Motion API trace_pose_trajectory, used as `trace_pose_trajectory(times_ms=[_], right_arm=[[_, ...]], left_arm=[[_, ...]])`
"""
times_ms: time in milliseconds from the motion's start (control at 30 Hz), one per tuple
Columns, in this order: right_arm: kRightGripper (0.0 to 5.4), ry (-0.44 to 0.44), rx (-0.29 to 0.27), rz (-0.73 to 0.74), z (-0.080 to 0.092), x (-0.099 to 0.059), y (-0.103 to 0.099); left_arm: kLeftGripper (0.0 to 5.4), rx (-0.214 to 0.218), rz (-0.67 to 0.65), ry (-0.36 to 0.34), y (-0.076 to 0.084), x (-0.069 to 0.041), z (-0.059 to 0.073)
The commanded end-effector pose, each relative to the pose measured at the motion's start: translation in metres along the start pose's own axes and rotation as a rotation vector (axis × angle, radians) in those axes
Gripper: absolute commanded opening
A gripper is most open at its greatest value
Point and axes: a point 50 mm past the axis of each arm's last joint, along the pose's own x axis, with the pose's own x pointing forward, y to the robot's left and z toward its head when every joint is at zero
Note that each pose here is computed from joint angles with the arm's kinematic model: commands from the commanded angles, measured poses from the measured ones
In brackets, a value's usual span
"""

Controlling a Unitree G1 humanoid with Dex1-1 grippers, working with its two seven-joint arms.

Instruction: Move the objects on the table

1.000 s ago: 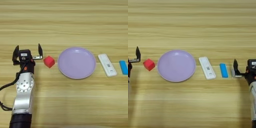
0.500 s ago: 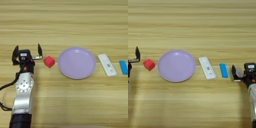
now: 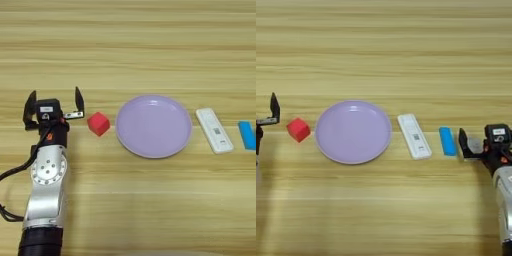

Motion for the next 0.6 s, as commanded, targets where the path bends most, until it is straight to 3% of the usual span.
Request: trace_pose_trajectory(times_ms=[33,600], right_arm=[[5.37,0.016,0.013,0.013,-0.001,-0.001,0.002],[5.37,0.136,-0.024,-0.019,-0.023,0.0,-0.002]], left_arm=[[5.4,0.004,0.004,0.017,0.001,0.0,-0.002],[5.4,0.003,0.007,0.016,0.001,0.0,-0.001]])
